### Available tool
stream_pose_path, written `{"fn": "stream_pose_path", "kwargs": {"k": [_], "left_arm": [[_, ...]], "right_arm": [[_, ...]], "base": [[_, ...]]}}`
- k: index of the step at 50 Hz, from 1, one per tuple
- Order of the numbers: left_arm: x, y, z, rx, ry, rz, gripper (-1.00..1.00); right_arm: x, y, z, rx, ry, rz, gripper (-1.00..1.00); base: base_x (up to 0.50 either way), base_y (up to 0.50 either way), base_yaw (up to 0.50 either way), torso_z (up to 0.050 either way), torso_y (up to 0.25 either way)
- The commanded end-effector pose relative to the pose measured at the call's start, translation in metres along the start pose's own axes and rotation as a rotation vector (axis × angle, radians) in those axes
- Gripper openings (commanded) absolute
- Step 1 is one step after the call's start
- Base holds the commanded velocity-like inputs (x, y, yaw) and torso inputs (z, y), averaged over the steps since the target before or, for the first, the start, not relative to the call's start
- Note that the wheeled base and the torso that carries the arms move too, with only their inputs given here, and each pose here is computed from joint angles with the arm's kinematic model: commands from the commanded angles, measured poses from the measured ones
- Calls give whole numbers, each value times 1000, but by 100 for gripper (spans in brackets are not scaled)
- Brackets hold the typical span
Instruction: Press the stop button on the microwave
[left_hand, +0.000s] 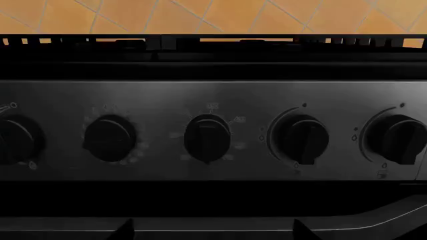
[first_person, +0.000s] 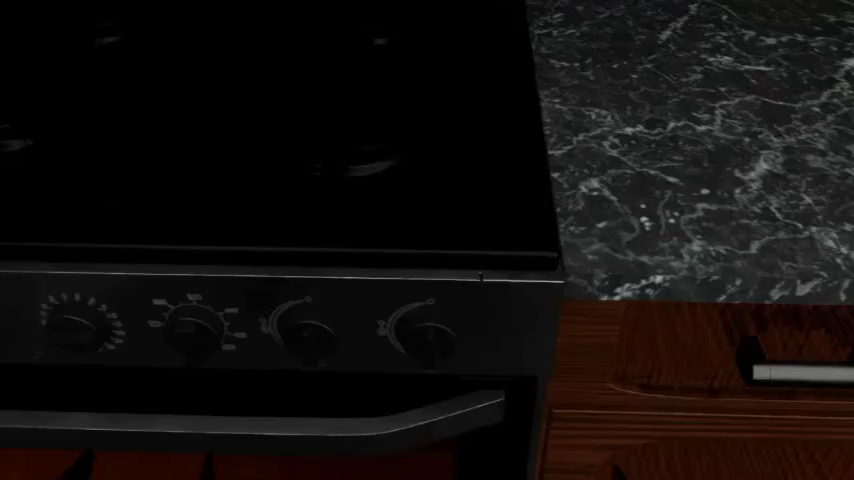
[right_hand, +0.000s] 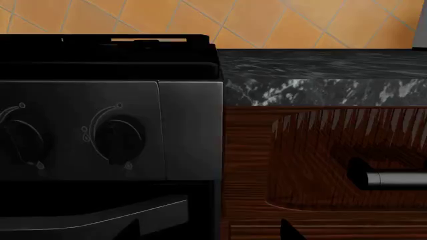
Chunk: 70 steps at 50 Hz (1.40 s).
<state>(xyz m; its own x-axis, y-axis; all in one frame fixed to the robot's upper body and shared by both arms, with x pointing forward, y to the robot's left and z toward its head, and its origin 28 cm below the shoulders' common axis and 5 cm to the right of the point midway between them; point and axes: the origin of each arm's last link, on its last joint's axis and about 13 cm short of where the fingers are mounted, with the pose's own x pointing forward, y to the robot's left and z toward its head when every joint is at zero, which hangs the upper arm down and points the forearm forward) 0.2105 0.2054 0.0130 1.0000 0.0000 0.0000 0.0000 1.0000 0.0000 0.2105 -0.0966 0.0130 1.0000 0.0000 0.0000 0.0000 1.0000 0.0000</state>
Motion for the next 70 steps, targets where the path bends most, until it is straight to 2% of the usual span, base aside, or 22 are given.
{"fn": "stream_pose_path", "kwargs": {"k": [1,13,19,20,21,28,35,42,46,48,49,50,52,54,55,57,59,62,63,66,70], "left_arm": [[0,0,0,10,0,0,100],[-6,3,-4,15,13,9,100],[-23,24,-41,72,137,96,100],[-45,55,-67,37,227,213,100],[-51,54,-76,49,281,201,100],[-47,47,-65,39,235,168,100],[-49,53,-82,56,299,194,100],[-70,78,-125,82,465,286,100],[-85,88,-143,43,552,346,100],[-95,91,-147,66,603,365,100],[-99,91,-148,103,630,365,100],[-105,92,-150,67,669,361,100],[-114,93,-153,78,731,376,100],[-122,93,-156,10,786,385,100],[-128,93,-157,12,815,398,100],[-140,92,-160,-36,880,403,100],[-147,91,-162,-19,913,408,100],[-163,90,-165,-42,991,430,100],[-165,89,-165,-67,1002,429,100],[-165,89,-165,-67,1002,429,100],[-165,89,-165,-67,1002,429,100]], "right_arm": [[0,-2,0,0,0,0,100],[-5,1,5,-19,-7,7,100],[-3,3,51,-11,-115,-5,100],[8,8,91,-43,-211,-10,100],[0,8,112,-36,-272,-8,100],[3,7,104,-38,-248,-16,100],[3,7,127,-45,-307,-19,100],[0,8,172,-44,-435,-27,100],[-3,9,189,-44,-476,-29,100],[-3,10,194,-50,-493,-30,100],[-3,10,196,-53,-501,-30,100],[-3,10,199,-54,-510,-33,100],[-3,9,210,-47,-541,-36,100],[-2,9,218,-54,-565,-33,100],[0,10,224,-58,-572,-32,100],[1,10,237,-57,-584,-22,100],[1,11,250,-49,-597,-15,100],[2,13,282,-42,-614,-1,100],[2,13,288,-46,-622,-5,100],[3,16,318,-48,-631,8,100],[17,21,338,-52,-575,32,100]], "base": [[0,0,0,0,0],[0,0,0,0,0],[0,0,0,0,0],[0,0,0,0,0],[0,0,0,0,0],[0,0,0,0,0],[0,0,0,0,0],[0,0,0,0,0],[0,0,0,0,0],[0,0,0,0,0],[0,0,0,0,0],[0,0,0,0,0],[0,0,0,0,0],[0,0,0,0,0],[0,0,0,0,0],[0,0,0,0,0],[0,0,0,0,0],[0,0,0,0,0],[0,0,0,0,0],[0,0,0,0,0],[0,0,0,0,0]]}}
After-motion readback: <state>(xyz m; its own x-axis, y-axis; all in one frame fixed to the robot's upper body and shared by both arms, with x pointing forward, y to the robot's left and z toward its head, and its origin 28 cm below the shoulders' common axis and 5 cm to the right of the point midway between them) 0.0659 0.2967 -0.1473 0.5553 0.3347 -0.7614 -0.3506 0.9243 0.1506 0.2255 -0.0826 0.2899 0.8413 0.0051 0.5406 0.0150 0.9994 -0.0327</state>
